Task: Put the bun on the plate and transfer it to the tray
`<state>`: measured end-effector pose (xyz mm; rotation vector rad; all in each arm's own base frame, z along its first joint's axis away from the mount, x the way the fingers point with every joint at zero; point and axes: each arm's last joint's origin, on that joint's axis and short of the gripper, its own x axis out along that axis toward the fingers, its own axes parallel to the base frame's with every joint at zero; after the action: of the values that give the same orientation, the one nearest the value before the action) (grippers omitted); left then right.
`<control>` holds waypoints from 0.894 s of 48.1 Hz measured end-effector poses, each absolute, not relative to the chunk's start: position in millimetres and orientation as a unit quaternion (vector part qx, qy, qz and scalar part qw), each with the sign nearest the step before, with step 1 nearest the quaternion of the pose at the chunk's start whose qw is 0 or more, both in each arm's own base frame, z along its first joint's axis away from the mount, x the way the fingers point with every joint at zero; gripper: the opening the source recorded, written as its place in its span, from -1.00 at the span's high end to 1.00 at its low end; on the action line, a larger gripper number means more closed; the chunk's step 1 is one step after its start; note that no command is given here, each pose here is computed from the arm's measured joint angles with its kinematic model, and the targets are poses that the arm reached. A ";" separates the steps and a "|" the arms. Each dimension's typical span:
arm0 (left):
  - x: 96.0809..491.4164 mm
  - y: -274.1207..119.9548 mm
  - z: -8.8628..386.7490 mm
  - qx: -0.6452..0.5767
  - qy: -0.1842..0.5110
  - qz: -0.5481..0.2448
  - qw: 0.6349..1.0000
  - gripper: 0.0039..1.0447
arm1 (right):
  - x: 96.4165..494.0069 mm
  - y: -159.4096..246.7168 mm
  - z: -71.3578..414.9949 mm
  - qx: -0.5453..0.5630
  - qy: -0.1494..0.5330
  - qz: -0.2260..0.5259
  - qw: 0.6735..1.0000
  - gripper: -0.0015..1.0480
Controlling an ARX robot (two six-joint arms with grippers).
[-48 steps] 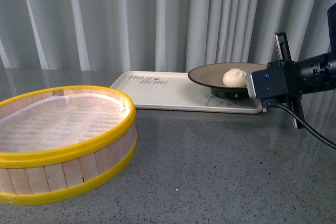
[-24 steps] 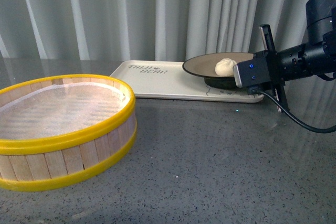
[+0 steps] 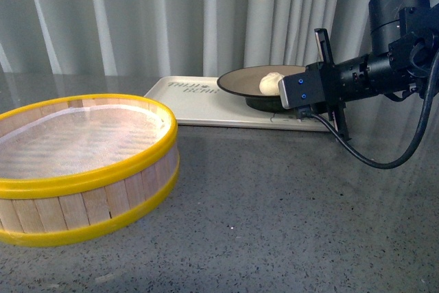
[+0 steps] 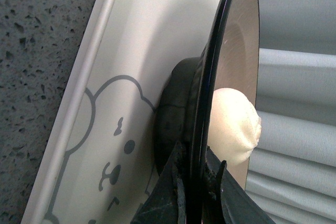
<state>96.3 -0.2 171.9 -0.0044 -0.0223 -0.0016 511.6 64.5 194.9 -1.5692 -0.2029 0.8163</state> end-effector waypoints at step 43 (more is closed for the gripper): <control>96.3 -0.2 171.9 -0.002 -0.011 -0.001 1.000 -0.88 | 394.3 74.6 270.8 -0.585 -0.100 0.212 0.776 -0.83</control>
<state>96.3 -0.2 171.9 -0.0044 -0.0223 -0.0016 394.3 74.6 270.8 -1.2666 -0.2156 0.4586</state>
